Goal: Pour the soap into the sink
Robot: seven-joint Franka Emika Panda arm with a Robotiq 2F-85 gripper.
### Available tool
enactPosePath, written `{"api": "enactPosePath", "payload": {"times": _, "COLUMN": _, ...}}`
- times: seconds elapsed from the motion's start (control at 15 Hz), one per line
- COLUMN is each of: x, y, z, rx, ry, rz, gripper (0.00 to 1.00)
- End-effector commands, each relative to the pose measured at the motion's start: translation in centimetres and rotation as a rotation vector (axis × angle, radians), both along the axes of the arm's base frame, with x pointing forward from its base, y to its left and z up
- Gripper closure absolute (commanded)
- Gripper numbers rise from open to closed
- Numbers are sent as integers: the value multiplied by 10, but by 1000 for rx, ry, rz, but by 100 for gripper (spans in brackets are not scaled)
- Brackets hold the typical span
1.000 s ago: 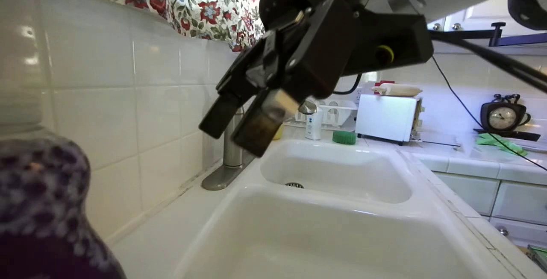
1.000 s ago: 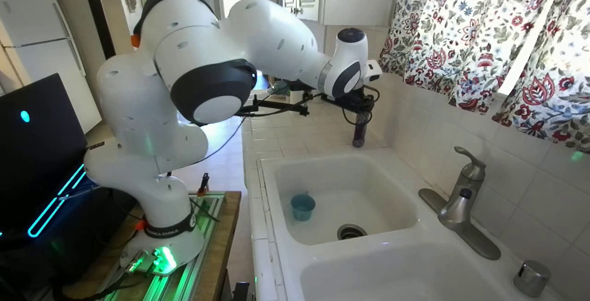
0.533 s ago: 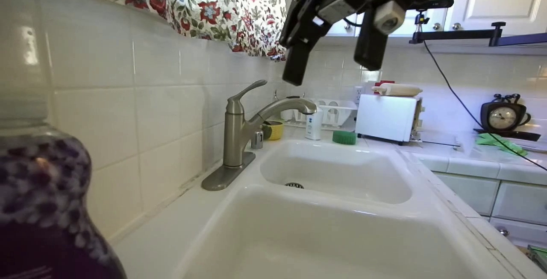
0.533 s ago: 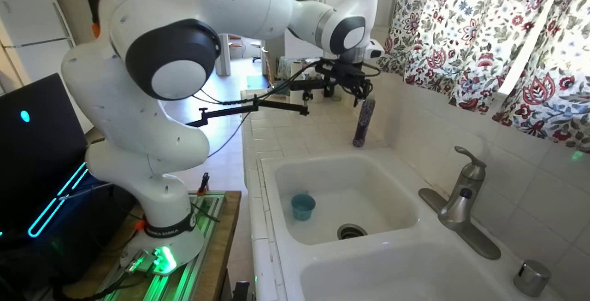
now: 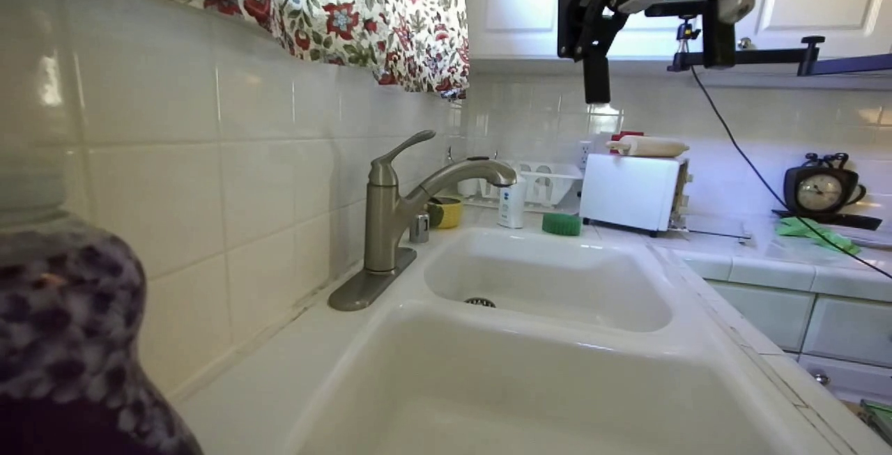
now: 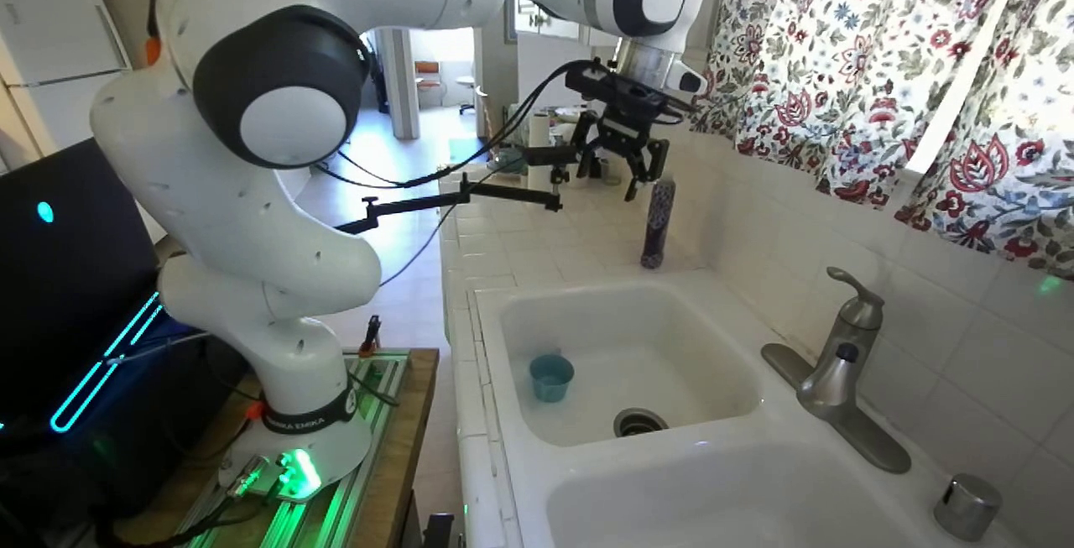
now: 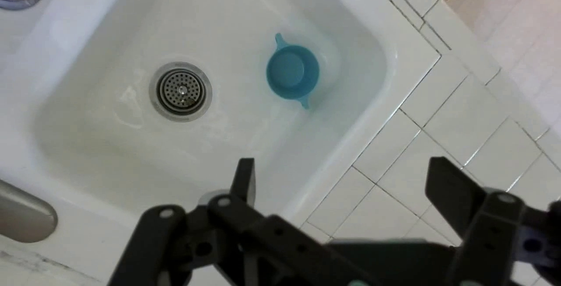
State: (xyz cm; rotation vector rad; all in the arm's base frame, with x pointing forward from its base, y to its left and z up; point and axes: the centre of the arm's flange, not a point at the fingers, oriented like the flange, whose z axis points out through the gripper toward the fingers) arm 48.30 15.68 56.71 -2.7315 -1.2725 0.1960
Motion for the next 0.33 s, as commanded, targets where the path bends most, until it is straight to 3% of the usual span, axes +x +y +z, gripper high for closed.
{"api": "enactPosePath", "payload": {"times": 0.0, "x": 0, "y": -1, "z": -1, "rx": -3, "ry": 4, "rz": -1, "gripper": 0}}
{"api": "enactPosePath", "payload": {"times": 0.27, "x": -1, "y": 0, "z": -1, "rx": -10, "ry": 7, "rz": -1, "gripper": 0}}
